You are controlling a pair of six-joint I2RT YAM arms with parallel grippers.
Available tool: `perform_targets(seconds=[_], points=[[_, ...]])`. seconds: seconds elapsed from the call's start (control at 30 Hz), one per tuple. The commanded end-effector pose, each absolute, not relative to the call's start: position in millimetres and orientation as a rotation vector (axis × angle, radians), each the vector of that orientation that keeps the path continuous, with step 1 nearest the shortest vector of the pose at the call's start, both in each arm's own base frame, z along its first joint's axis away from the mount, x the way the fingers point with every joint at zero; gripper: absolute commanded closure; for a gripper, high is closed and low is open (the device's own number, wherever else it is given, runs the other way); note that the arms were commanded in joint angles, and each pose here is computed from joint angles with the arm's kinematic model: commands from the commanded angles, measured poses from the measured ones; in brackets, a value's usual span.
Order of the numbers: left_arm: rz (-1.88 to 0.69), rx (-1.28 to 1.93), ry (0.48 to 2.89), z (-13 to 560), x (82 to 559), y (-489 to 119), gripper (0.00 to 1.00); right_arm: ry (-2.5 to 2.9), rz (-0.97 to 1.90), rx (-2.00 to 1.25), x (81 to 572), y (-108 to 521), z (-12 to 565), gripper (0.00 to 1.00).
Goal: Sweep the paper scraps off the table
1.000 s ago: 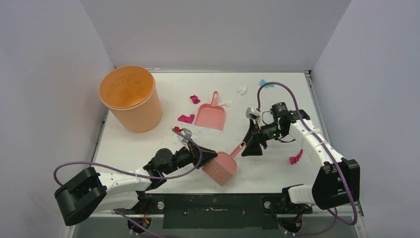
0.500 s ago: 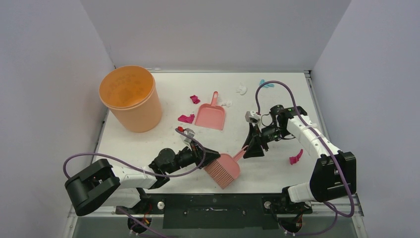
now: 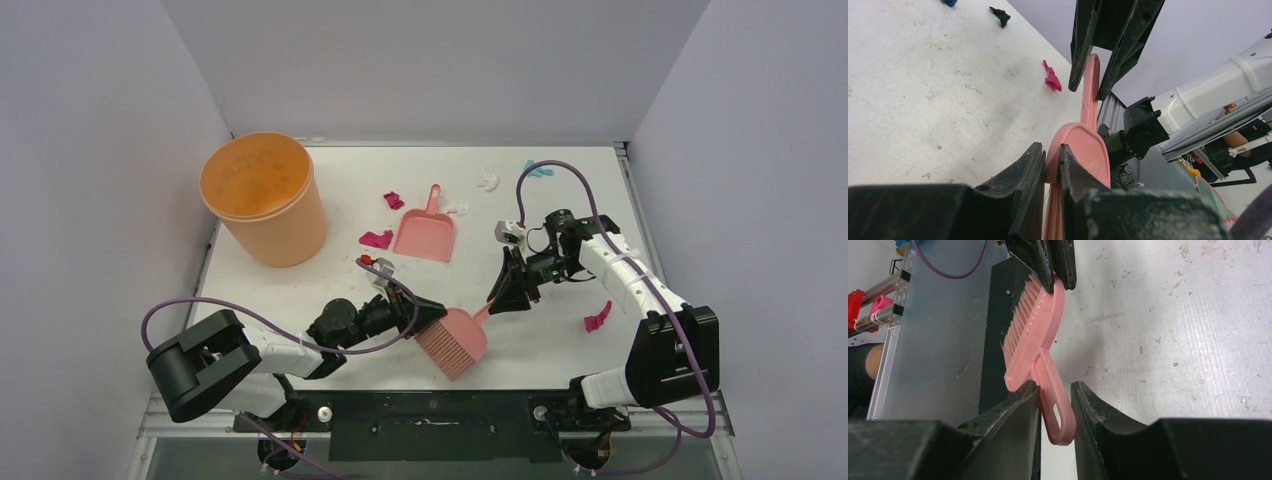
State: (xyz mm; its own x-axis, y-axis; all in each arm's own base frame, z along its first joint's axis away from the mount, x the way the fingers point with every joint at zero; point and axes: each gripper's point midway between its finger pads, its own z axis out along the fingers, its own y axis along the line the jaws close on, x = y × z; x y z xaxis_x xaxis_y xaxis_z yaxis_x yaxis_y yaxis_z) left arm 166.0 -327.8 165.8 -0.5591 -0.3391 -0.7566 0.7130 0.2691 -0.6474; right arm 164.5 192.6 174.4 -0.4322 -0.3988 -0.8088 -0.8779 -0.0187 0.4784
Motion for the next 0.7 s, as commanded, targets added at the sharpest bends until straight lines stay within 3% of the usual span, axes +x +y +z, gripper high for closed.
perform_targets(seconds=[0.0,0.3,0.67], points=[[-1.469,0.303,1.518,198,183,-335,1.00,1.741,1.505,-1.281,162,203,192,0.70],[-1.463,0.285,1.503,200,187,-335,1.00,1.760,1.499,-1.275,163,202,188,0.79],[-1.404,0.271,1.489,204,193,-329,1.00,1.766,1.491,-1.279,163,202,185,0.75]])
